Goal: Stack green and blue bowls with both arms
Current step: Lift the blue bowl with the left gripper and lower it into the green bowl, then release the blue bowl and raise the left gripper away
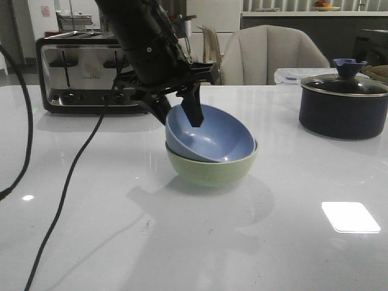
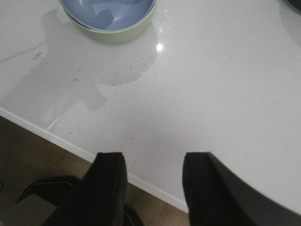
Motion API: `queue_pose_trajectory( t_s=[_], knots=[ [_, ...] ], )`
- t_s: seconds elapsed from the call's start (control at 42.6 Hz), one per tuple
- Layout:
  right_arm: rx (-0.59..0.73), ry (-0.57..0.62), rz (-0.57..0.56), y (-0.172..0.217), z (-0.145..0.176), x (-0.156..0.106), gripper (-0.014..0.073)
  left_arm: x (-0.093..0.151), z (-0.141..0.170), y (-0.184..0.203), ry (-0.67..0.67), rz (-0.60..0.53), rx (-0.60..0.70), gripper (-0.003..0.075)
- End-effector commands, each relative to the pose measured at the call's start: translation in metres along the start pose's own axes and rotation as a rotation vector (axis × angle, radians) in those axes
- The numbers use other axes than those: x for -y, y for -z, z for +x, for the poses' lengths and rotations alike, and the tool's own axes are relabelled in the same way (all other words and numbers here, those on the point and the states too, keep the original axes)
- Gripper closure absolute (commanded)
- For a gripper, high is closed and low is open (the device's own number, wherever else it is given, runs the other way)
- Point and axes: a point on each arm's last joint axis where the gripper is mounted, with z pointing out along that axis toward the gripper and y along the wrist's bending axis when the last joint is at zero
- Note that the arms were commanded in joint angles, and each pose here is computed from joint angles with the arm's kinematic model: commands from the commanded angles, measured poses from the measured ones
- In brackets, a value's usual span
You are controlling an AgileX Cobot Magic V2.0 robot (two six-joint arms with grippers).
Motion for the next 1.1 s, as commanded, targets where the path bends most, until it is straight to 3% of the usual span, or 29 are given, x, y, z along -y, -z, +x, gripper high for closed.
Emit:
queue_pose_trajectory(
  t_s=[0.0, 0.282, 0.446, 0.775, 1.08],
  knots=[
    [0.094, 0.007, 0.002, 0.007, -0.012, 0.000, 0.0186, 0.014, -0.017, 0.040, -0.010, 0.029, 0.127, 0.0171],
    [0.094, 0.007, 0.002, 0.007, -0.012, 0.000, 0.0186, 0.026, -0.020, 0.110, -0.082, -0.004, 0.240, 0.0207],
    [0.094, 0.007, 0.002, 0.007, -0.012, 0.000, 0.0186, 0.045, -0.001, 0.156, -0.120, 0.010, 0.316, 0.0253],
    [0.094, 0.007, 0.002, 0.007, -0.012, 0.000, 0.0186, 0.071, 0.077, 0.219, -0.252, 0.039, 0.415, 0.0305],
    [0.096, 0.007, 0.002, 0.007, -0.012, 0.000, 0.0186, 0.059, 0.155, 0.246, -0.290, 0.020, 0.453, 0.0305]
  ],
)
